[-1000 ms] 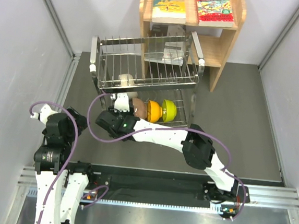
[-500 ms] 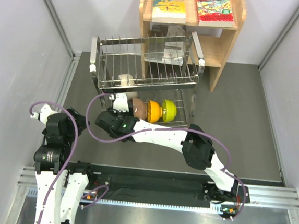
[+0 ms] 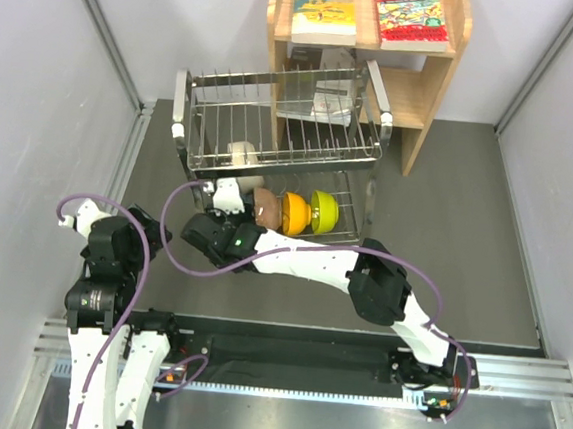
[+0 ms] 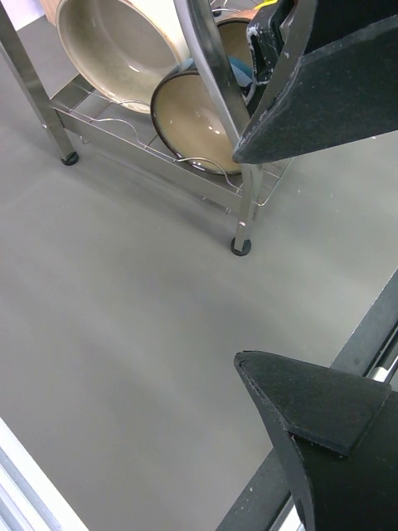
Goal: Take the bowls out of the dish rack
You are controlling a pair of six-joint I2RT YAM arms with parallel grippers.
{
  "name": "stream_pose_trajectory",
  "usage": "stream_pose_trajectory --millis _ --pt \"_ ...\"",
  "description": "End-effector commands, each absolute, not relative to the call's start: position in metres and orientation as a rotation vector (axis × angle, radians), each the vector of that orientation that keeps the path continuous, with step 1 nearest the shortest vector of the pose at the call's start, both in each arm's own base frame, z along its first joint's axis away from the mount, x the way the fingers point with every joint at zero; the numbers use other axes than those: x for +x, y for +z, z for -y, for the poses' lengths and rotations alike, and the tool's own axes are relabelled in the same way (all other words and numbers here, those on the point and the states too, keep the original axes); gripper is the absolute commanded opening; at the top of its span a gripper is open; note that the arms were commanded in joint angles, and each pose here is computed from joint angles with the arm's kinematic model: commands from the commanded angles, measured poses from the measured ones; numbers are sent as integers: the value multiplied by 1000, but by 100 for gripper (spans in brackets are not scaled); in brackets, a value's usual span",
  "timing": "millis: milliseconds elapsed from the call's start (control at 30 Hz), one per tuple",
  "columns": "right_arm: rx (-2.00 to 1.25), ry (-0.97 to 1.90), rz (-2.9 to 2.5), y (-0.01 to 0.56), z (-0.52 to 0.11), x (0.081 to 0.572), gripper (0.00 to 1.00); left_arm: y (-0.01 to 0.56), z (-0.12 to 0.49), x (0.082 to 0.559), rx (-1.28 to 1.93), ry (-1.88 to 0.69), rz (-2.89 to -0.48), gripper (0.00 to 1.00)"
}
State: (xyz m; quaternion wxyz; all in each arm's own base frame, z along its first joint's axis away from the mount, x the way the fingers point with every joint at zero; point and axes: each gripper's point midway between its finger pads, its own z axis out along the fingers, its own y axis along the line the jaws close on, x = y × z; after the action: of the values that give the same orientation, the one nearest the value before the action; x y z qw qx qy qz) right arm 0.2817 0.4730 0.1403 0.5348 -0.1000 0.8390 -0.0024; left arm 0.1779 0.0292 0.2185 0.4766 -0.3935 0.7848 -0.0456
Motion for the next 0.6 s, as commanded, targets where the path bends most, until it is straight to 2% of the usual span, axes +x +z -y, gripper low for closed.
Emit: stream_pose_trajectory --millis 0,567 --pt "-170 -55 -1885 189 -461 290 0 229 -30 186 -930 -128 -1867 99" --pt "-320 -138 -1838 175 -471 284 0 228 -30 186 -929 -124 -1869 99"
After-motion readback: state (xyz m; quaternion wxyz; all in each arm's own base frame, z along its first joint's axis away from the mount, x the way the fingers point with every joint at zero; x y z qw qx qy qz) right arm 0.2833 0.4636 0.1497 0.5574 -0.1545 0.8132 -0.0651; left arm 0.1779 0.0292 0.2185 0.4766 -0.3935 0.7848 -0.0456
